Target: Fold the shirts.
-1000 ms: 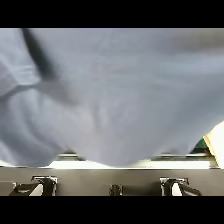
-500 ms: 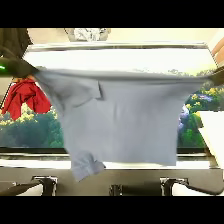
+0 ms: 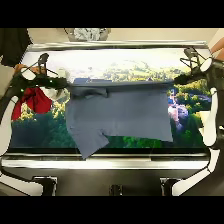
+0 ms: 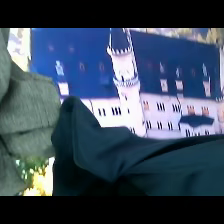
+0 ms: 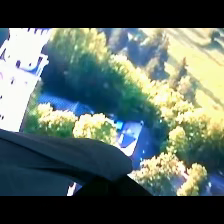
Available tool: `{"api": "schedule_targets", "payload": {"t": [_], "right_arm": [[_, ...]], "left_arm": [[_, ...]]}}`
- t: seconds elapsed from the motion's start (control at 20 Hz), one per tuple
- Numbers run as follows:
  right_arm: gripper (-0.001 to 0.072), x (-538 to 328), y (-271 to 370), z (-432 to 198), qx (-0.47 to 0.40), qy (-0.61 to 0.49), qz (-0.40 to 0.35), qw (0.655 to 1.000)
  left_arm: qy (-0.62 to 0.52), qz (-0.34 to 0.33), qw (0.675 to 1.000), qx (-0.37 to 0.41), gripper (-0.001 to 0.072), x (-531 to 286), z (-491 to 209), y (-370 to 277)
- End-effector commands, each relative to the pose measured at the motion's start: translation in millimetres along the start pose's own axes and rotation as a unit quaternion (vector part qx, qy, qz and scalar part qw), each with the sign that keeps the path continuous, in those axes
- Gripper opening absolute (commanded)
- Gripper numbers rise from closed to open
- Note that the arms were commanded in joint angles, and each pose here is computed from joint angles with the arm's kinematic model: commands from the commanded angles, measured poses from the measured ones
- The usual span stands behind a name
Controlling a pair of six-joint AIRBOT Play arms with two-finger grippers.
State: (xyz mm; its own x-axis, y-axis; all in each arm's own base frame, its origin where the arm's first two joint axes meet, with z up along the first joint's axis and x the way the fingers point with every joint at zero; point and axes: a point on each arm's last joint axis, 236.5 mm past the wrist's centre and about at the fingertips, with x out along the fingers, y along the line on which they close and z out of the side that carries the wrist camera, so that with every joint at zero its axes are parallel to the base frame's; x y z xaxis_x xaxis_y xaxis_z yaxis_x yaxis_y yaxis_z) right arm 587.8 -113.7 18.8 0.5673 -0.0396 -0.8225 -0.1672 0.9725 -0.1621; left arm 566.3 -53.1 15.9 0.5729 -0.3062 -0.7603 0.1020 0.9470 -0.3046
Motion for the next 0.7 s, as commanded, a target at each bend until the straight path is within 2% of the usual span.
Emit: {"api": "schedule_targets", "payload": {"t": [0.0, 0.1, 0.25, 0.4, 0.55, 0.65], "right_arm": [[0.0042, 35, -2, 8, 0.029, -0.031, -0.010, 0.999], [0.0044, 45, 11, -14, 0.031, 0.010, 0.015, 0.999], [0.0044, 22, 23, -39, -0.007, 0.073, 0.044, 0.996], [0.0044, -13, 49, -88, -0.032, 0.186, 0.108, 0.976], [0.0044, -7, 75, -110, -0.030, 0.223, 0.163, 0.961], [0.0041, 0, 92, -116, -0.018, 0.230, 0.200, 0.952]], "left_arm": [[-0.089, -0.001, 0.994, -0.056, 0.0032, 31, 33, 12], [-0.077, -0.013, 0.994, -0.072, 0.0032, 39, 25, 10], [-0.028, -0.034, 0.998, -0.052, 0.0032, 19, 16, 5], [0.129, -0.071, 0.987, -0.059, 0.0032, -10, -45, -1], [0.269, -0.031, 0.960, -0.071, 0.0032, -20, -112, 22], [0.298, -0.032, 0.951, -0.075, 0.0032, -17, -128, 22]]}}
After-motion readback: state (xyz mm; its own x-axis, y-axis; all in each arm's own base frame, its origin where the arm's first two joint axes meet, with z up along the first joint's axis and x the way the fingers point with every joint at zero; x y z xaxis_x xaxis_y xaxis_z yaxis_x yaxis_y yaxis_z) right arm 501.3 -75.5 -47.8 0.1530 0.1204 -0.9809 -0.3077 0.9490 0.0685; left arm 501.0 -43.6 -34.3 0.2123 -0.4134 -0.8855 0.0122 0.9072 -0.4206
